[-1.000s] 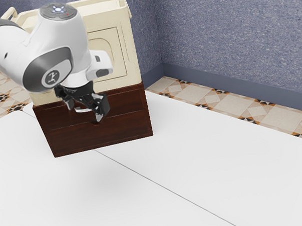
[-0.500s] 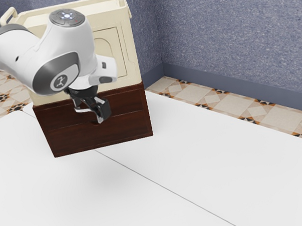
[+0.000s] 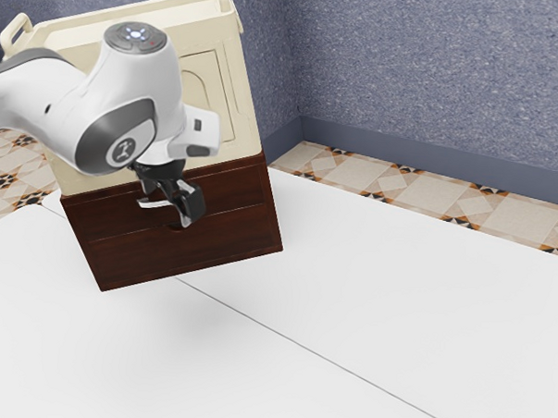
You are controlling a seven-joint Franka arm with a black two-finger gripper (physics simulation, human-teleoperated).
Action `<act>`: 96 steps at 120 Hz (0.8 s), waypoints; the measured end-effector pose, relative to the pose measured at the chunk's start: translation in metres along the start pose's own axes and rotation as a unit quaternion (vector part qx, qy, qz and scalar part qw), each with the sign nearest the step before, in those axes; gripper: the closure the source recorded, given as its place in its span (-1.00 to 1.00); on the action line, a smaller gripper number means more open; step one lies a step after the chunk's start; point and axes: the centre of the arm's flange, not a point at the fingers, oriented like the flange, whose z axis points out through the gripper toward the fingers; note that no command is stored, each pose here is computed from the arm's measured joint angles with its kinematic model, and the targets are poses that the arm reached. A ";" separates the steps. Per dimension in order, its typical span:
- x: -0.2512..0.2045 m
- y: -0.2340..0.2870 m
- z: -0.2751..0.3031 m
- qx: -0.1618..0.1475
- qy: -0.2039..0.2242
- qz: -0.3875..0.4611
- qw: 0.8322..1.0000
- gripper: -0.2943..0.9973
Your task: Pull the drawer handle with one arm to open the drawer
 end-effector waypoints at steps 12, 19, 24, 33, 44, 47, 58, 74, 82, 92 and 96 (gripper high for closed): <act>0.002 -0.001 0.001 0.009 0.007 0.018 1.000 -0.54; 0.003 -0.002 0.001 0.016 0.012 0.029 0.999 -0.54; 0.004 -0.003 0.001 0.019 0.015 0.037 0.999 -0.54; 0.005 -0.004 0.001 0.022 0.022 0.049 0.998 -0.54; 0.006 -0.004 0.001 0.024 0.027 0.061 0.997 -0.54; 0.006 -0.004 0.002 0.024 0.028 0.064 0.997 -0.54; 0.000 0.001 0.007 0.020 0.027 0.076 0.997 -0.54; -0.001 0.004 0.008 0.020 0.033 0.087 0.995 -0.54; -0.001 0.006 0.008 0.020 0.034 0.093 0.995 -0.54; -0.002 0.010 0.013 0.017 0.032 0.100 0.994 -0.54; -0.002 0.011 0.014 0.017 0.032 0.103 0.994 -0.54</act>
